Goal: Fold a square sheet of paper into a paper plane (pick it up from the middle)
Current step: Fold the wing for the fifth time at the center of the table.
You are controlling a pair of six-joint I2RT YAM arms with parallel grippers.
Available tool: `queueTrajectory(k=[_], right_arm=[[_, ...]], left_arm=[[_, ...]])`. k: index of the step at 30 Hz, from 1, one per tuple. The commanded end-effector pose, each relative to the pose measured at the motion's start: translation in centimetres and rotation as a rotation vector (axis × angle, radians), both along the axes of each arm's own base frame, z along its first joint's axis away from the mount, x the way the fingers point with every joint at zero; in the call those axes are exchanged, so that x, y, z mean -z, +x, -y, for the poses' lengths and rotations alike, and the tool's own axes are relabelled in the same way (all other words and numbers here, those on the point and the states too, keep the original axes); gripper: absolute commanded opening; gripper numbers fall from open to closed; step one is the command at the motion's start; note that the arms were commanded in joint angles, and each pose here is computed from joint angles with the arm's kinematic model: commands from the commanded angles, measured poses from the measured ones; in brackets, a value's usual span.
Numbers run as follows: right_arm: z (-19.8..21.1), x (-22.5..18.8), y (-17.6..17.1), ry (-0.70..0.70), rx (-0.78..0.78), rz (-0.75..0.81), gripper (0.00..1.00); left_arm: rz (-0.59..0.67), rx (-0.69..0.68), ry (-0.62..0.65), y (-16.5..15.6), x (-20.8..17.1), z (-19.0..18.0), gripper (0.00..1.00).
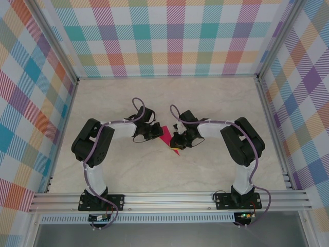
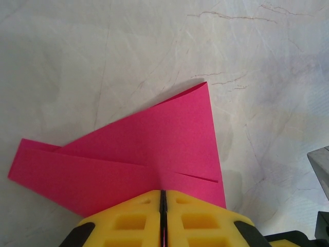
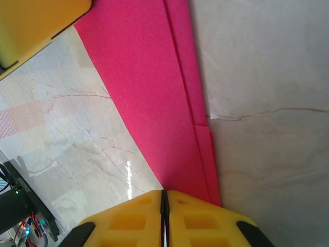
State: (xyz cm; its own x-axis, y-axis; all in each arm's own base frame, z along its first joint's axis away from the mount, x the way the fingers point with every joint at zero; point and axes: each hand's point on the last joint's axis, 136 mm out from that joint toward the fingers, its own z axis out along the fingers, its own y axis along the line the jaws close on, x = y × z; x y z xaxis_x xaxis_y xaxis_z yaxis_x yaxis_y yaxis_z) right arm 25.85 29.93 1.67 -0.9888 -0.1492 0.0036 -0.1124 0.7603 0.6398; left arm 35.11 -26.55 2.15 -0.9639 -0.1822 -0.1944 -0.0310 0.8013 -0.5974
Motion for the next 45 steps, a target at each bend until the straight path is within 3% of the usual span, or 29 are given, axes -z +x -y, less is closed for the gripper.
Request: queueTrajectory(k=[1,6,15,34,45], right_arm=[[0.3,-1.0,-0.2,-0.012,-0.024,0.005,0.11],[-1.2,-2.1,1.5,0.008,-0.046,0.046,0.11],[-2.5,-0.7,2.8,-0.017,-0.083,0.017,0.11],[0.3,-0.3,-1.4,-0.067,-0.195,-0.031,0.10],[2.5,0.6,-3.4,-0.112,-0.182,-0.063,0.09]], left_arm=[[-0.028,-0.004,0.052,-0.5,1.8,-0.9,0.09],[-0.046,-0.005,0.066,-0.9,2.2,-1.2,0.09],[-0.074,-0.015,0.099,-1.1,2.8,-1.7,0.09],[-0.121,-0.033,0.155,-1.5,4.2,-2.9,0.09],[-0.129,-0.042,0.165,-1.5,4.5,-3.4,0.09]])
